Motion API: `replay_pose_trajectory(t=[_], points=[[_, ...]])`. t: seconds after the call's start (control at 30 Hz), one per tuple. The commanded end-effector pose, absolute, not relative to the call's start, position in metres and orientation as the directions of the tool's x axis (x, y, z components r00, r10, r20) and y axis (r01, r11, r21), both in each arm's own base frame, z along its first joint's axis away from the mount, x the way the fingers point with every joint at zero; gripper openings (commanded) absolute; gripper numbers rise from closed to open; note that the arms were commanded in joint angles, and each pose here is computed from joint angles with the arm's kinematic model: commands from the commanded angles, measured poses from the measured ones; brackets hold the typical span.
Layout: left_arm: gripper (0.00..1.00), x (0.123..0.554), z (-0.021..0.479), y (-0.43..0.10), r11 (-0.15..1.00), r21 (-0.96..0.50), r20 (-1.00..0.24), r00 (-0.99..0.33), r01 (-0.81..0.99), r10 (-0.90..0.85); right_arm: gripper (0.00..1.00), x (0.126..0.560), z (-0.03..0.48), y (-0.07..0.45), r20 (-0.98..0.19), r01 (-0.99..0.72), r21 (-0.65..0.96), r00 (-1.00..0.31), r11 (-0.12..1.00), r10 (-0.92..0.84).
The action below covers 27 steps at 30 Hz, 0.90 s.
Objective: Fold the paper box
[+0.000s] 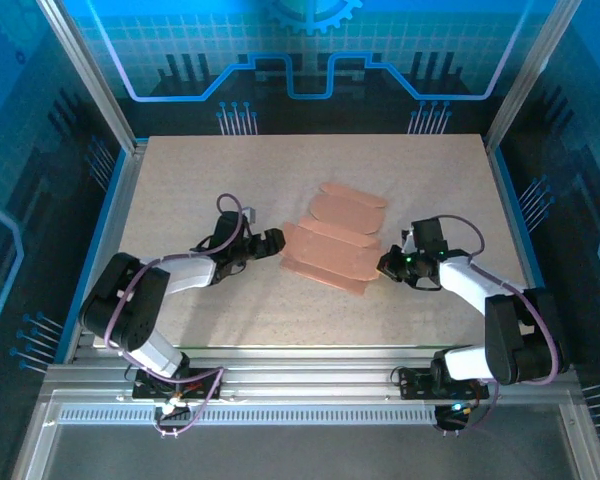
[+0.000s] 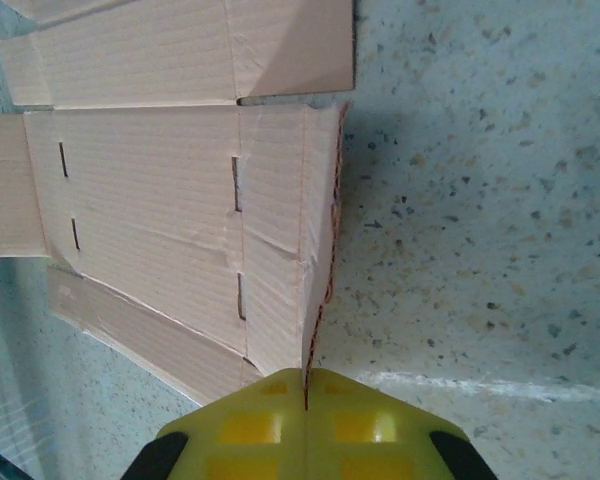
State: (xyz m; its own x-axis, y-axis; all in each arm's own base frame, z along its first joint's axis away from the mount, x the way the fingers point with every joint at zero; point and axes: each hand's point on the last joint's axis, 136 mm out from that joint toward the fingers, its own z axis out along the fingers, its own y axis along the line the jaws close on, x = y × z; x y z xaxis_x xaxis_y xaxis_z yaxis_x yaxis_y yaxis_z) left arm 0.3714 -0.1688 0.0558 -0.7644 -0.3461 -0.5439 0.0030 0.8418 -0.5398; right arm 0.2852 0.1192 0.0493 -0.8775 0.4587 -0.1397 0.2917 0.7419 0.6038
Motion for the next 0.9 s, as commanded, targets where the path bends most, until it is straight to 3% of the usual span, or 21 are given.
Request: replay_pose_trajectory(t=[0.0,0.2,0.47,0.63,0.83,0.87], points=[[0.87,0.382,0.063,-0.183,0.813,-0.581,-0.539,-0.763,0.031,-0.356,0.00,0.291,0.055,0.131,-0.132,0.303,0.641,-0.861,0.705,0.490],[0.83,0.387,0.056,-0.185,0.818,-0.574,-0.537,-0.770,0.035,-0.345,0.00,0.296,0.060,0.128,-0.218,0.168,0.579,-0.911,0.798,0.350],[0.85,0.385,0.065,-0.165,0.866,-0.499,-0.593,-0.743,0.035,-0.312,0.00,0.323,0.078,0.121,-0.313,-0.175,0.369,-0.948,0.913,-0.056],[0.89,0.387,0.074,-0.149,0.867,-0.497,-0.592,-0.742,0.027,-0.316,0.00,0.343,0.072,0.119,-0.232,-0.358,0.286,-0.926,0.889,-0.298],[0.92,0.388,0.087,-0.146,0.874,-0.483,-0.603,-0.744,0.055,-0.287,0.00,0.378,0.061,0.120,-0.100,-0.470,0.212,-0.882,0.857,-0.460],[0.92,0.388,0.089,-0.147,0.875,-0.481,-0.605,-0.745,0.060,-0.282,0.04,0.385,0.061,0.118,-0.086,-0.480,0.192,-0.877,0.856,-0.473]])
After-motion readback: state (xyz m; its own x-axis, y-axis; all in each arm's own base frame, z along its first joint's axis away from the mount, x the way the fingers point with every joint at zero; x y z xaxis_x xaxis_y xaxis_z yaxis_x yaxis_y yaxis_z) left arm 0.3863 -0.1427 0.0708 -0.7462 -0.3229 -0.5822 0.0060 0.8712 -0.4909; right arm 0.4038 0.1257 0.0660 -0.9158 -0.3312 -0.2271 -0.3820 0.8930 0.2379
